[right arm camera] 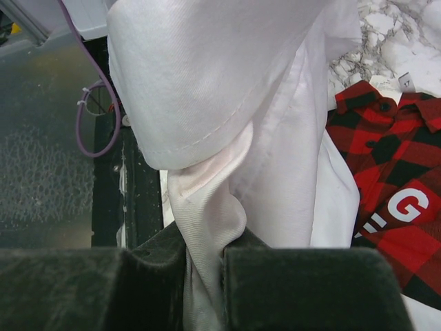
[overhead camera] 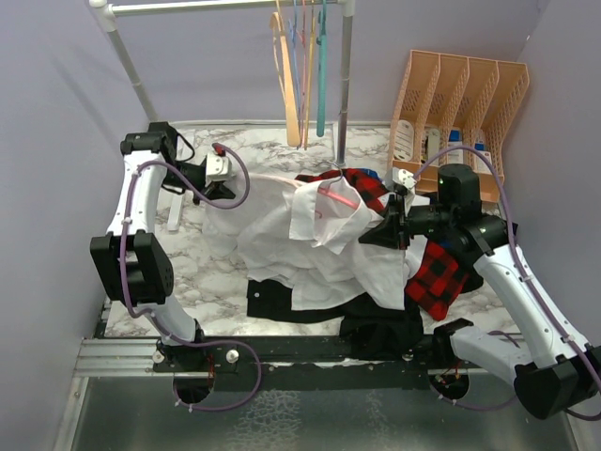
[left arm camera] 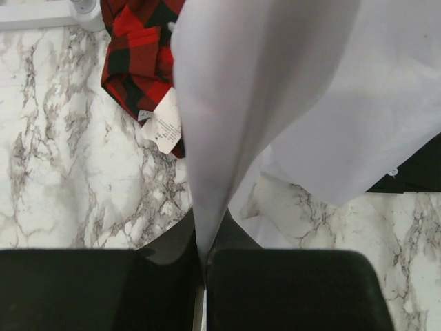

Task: Place the shirt on the hanger
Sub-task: Hang the shirt on the hanger.

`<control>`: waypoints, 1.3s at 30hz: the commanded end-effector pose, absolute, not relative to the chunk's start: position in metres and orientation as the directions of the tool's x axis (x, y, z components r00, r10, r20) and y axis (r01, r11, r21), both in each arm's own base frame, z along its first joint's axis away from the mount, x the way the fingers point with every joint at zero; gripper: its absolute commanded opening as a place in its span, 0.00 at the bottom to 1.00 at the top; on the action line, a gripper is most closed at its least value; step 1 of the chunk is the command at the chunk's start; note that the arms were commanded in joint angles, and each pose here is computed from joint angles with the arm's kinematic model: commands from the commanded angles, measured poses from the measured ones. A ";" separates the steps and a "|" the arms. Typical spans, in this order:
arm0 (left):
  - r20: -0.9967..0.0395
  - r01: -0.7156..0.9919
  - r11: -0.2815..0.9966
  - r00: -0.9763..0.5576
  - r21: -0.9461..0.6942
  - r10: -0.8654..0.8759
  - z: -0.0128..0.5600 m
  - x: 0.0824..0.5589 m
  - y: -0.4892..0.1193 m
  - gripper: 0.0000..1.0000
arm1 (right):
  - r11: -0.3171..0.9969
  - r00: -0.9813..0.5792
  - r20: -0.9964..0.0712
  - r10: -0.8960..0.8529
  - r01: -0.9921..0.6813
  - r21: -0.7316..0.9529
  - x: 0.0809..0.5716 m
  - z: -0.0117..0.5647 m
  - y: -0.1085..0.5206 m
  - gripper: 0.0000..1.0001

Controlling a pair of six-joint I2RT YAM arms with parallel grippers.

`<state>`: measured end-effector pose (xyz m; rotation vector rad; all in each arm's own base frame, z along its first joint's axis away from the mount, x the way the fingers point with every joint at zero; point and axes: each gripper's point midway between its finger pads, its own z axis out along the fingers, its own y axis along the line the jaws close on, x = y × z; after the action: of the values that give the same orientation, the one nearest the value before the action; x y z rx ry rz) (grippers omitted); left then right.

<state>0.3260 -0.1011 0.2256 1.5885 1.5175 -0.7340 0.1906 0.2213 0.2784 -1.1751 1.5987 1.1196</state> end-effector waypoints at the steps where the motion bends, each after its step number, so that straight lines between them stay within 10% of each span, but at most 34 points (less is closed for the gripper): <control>1: -0.862 0.978 0.062 0.145 0.199 0.485 0.237 0.346 -0.095 0.00 | 0.118 -0.125 -0.976 -0.181 -0.987 0.105 0.180 0.304 0.223 0.01; 39: -0.863 0.864 0.460 -0.062 0.205 0.502 0.215 0.430 0.097 0.00 | 0.172 -0.109 -0.965 -0.240 -0.983 0.068 0.192 0.320 0.217 0.01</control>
<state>0.3989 0.0009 0.2433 1.1977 1.6481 -0.7435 0.2067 0.2211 0.2855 -1.1989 1.6257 1.0246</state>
